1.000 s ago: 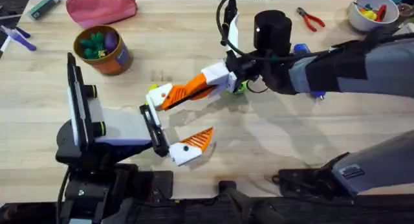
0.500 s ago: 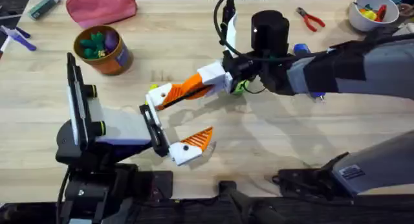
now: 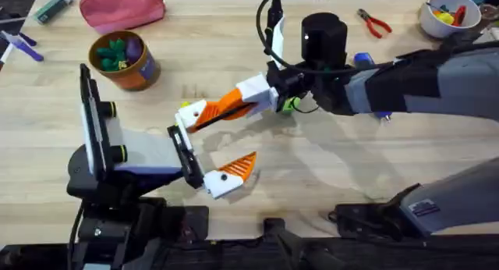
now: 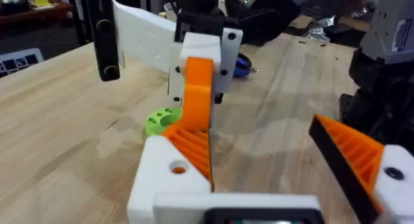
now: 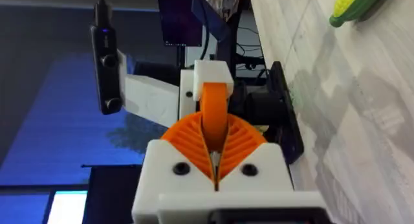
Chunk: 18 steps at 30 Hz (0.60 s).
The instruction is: Pick up the gripper from the table and insert it into the empty holder that is missing its gripper. Then pick up a screw, insert it into the mounting hole, and use the screwdriver to tighten it. Finally, clean up the table by picking up the vegetable and placing it into the bucket.
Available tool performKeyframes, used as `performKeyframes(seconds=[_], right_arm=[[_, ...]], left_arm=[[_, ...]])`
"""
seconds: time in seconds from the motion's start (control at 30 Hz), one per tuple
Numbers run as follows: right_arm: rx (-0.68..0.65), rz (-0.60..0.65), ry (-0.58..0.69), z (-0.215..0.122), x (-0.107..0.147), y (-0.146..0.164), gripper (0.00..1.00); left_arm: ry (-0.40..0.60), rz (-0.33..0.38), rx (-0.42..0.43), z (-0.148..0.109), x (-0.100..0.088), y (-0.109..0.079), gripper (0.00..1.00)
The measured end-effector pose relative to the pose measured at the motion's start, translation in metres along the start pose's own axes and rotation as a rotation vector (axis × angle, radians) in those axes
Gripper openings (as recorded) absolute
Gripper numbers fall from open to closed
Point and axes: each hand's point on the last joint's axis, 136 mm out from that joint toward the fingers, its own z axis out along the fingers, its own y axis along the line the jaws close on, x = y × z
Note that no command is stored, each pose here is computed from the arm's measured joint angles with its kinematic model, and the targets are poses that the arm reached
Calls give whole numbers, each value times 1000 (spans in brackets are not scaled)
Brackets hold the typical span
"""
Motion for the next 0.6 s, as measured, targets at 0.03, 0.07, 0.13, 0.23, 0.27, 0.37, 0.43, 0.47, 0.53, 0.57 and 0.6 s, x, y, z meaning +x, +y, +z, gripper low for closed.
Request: performKeyframes(seconds=[0.03,0.07,0.13,0.23,0.27,0.37,0.43,0.47,0.53,0.57,0.6], right_arm=[[0,0,0,0,0,0,9],[0,0,0,0,0,0,9],[0,0,0,0,0,0,9],[0,0,0,0,0,0,9],[0,0,0,0,0,0,9],[0,0,0,0,0,0,9],[1,0,-1,0,0,0,9],[2,0,-3,0,-1,0,9],[4,1,-8,0,-1,-1,9],[6,4,-11,0,-2,-1,9],[7,6,-14,0,-2,-1,9]], left_arm=[[0,0,0,0,0,0,950],[0,0,0,0,0,0,950],[0,0,0,0,0,0,950],[0,0,0,0,0,0,950],[0,0,0,0,0,0,951],[0,0,0,0,0,0,950],[0,0,0,0,0,0,950],[0,0,-1,0,0,0,950],[0,0,-2,0,0,0,950],[0,-1,-5,0,0,1,950],[0,-1,-6,0,0,1,950]])
